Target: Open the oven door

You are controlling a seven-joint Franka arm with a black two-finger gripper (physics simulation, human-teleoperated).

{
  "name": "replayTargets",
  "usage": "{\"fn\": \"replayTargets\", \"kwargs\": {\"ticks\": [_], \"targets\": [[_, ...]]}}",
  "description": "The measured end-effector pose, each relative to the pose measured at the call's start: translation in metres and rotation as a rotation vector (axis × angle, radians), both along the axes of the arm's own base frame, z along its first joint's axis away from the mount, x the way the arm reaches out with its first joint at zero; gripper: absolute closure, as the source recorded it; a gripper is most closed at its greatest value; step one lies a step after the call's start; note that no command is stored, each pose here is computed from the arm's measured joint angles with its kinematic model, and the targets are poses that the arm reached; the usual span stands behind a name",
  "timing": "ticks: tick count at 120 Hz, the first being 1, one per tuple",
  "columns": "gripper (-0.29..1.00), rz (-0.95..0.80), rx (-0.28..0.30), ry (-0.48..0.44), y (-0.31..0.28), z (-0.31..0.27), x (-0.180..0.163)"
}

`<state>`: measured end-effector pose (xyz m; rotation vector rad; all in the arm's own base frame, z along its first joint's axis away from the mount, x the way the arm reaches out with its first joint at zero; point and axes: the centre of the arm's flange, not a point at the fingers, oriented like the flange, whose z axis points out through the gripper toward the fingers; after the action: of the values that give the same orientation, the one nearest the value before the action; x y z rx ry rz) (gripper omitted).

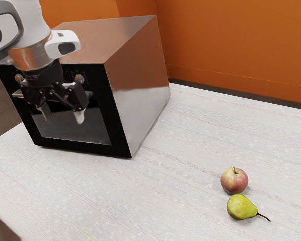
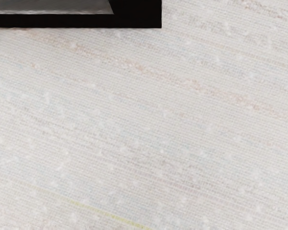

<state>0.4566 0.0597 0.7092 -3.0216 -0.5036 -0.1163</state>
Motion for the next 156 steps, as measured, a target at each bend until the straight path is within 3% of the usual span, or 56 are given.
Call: {"fn": "replayTargets", "kwargs": {"ticks": [10,22,32,50,60,74,92,110,156], "targets": [[0.0,0.085,0.005,0.014,0.004,-0.001,-0.011],[0.0,0.264,0.01,0.023,0.032,-0.014,-0.09],[0.0,0.492,-0.067,-0.01,0.101,-0.032,-0.131],[0.0,0.719,-0.202,-0.296,0.169,-0.04,-0.089],[0.0,0.84,-0.232,-0.44,0.197,-0.031,-0.093],[0.0,0.969,-0.252,-0.539,0.225,-0.041,-0.08],[0.0,1.089,-0.27,-0.614,0.25,-0.061,-0.051],[0.0,1.231,-0.308,-0.697,0.272,-0.061,-0.051],[0.0,1.445,-0.363,-0.716,0.291,-0.094,-0.02]]}}
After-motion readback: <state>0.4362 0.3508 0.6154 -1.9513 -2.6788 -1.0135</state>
